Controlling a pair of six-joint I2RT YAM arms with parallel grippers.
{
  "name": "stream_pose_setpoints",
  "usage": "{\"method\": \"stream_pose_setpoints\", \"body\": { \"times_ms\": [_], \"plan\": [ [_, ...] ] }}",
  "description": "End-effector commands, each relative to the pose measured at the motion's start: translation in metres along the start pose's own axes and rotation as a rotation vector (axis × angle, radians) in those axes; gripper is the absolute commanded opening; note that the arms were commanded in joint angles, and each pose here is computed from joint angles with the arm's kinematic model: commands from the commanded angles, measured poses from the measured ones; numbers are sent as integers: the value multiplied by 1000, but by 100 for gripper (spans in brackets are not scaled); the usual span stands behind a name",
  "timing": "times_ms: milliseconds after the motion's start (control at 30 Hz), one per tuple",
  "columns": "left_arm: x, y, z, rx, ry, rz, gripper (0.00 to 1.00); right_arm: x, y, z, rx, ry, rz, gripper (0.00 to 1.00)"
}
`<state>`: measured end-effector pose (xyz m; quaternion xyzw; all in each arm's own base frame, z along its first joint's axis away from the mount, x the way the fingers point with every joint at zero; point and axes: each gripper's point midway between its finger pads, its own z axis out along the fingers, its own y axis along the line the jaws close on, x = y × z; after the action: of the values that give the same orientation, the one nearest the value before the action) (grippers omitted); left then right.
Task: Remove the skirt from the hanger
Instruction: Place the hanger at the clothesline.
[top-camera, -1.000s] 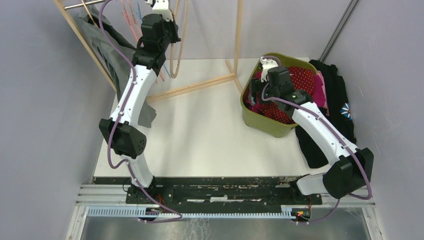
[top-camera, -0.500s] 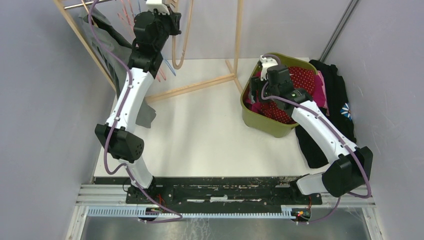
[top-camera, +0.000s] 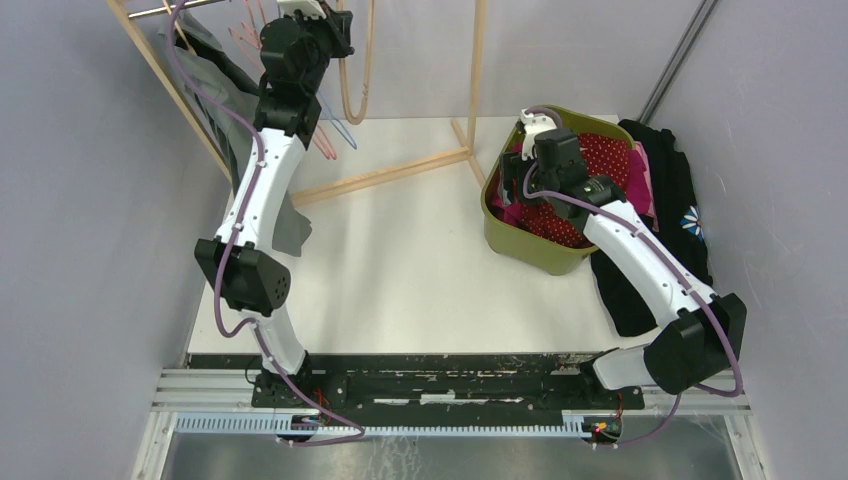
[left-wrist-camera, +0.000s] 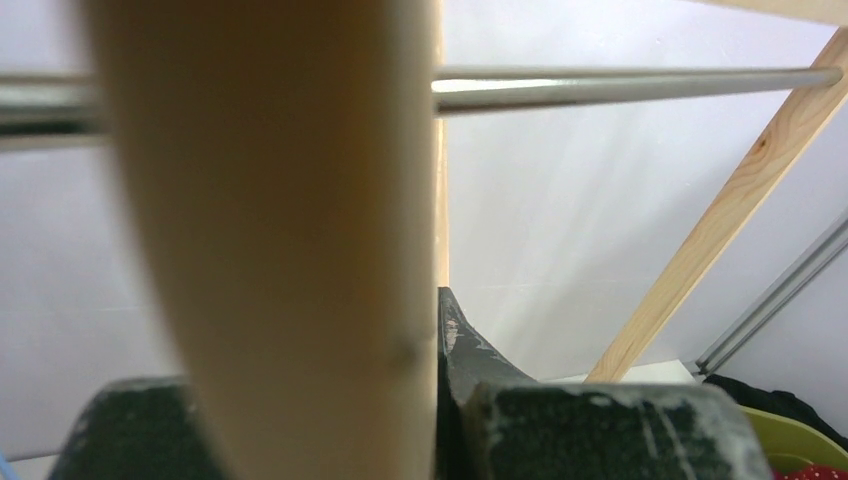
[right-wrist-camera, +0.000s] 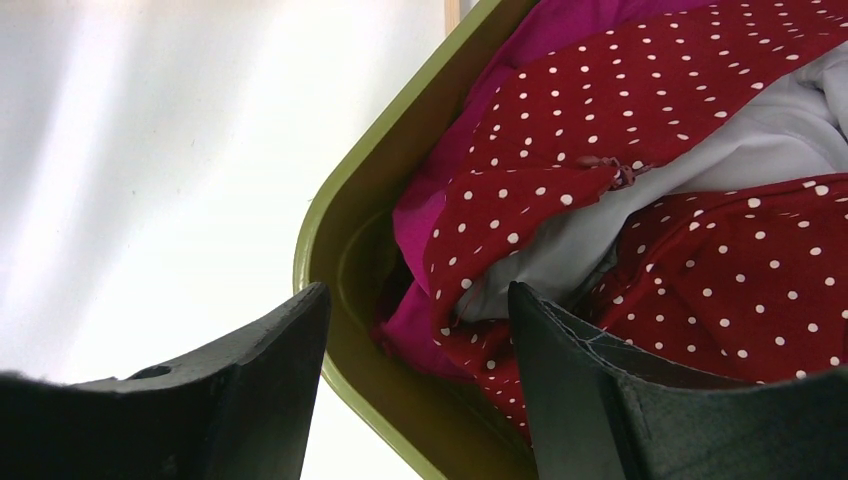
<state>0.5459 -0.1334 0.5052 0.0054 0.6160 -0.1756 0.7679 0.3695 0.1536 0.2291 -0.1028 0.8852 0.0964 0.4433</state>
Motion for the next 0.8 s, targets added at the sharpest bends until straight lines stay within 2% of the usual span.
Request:
{"method": "stream_pose_setpoints", "body": {
  "times_ms": [0, 367, 767],
  "plan": [
    [-7, -7, 6, 37, -47, -63, 3, -30, 2, -7, 3, -81, 7, 71],
    [23, 9, 23, 15, -5, -89, 3, -36, 3, -7, 2, -87, 9, 71],
    [25, 32, 40, -110, 9, -85, 3, -41, 4, -11, -3, -99, 13, 70]
  ]
}}
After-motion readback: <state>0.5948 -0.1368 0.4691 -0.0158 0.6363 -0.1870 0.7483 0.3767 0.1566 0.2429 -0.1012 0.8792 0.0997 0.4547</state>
